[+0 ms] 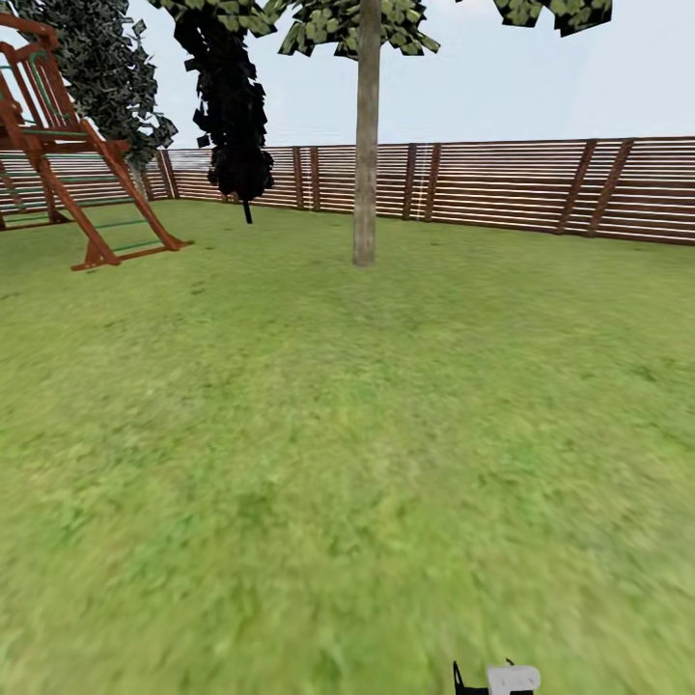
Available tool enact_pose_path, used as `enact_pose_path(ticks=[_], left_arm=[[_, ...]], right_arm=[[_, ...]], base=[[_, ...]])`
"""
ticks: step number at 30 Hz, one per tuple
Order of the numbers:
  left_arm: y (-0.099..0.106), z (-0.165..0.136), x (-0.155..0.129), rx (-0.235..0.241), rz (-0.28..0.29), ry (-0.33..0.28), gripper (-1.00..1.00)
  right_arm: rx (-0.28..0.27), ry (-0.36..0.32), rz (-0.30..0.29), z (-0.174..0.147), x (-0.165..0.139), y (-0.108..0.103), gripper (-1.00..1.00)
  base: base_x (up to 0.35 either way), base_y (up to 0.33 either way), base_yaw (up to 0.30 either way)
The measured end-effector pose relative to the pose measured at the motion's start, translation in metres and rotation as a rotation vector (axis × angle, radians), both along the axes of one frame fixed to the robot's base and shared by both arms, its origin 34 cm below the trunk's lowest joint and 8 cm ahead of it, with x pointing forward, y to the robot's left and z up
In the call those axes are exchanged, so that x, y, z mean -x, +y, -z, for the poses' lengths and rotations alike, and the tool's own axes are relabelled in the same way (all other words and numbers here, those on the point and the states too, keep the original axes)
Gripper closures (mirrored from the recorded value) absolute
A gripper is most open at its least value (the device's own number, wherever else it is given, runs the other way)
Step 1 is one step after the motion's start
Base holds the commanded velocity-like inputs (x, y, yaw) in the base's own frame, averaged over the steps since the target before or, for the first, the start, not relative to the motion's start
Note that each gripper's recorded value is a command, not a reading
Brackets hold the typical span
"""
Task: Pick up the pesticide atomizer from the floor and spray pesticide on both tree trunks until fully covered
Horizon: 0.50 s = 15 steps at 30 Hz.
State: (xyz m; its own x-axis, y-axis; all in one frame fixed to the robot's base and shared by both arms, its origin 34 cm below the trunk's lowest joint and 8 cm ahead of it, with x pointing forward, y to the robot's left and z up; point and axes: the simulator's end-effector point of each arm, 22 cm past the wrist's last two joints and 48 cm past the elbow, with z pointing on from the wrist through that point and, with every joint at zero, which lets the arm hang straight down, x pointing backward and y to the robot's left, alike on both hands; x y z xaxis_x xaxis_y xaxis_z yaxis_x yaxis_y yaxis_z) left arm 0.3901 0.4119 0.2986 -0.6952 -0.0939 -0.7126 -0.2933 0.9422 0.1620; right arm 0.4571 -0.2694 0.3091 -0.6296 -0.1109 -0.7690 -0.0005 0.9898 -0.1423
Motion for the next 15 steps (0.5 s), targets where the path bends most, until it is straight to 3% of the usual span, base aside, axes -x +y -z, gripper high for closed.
enact_pose_path(ticks=[15], left_arm=[[0.0007,-0.0004,-0.0002,-0.001,0.0,-0.001,1.0]], right_arm=[[0.0,0.0,0.0,0.0,0.0,-0.0003,-1.0]], base=[[0.339,0.0,0.0]])
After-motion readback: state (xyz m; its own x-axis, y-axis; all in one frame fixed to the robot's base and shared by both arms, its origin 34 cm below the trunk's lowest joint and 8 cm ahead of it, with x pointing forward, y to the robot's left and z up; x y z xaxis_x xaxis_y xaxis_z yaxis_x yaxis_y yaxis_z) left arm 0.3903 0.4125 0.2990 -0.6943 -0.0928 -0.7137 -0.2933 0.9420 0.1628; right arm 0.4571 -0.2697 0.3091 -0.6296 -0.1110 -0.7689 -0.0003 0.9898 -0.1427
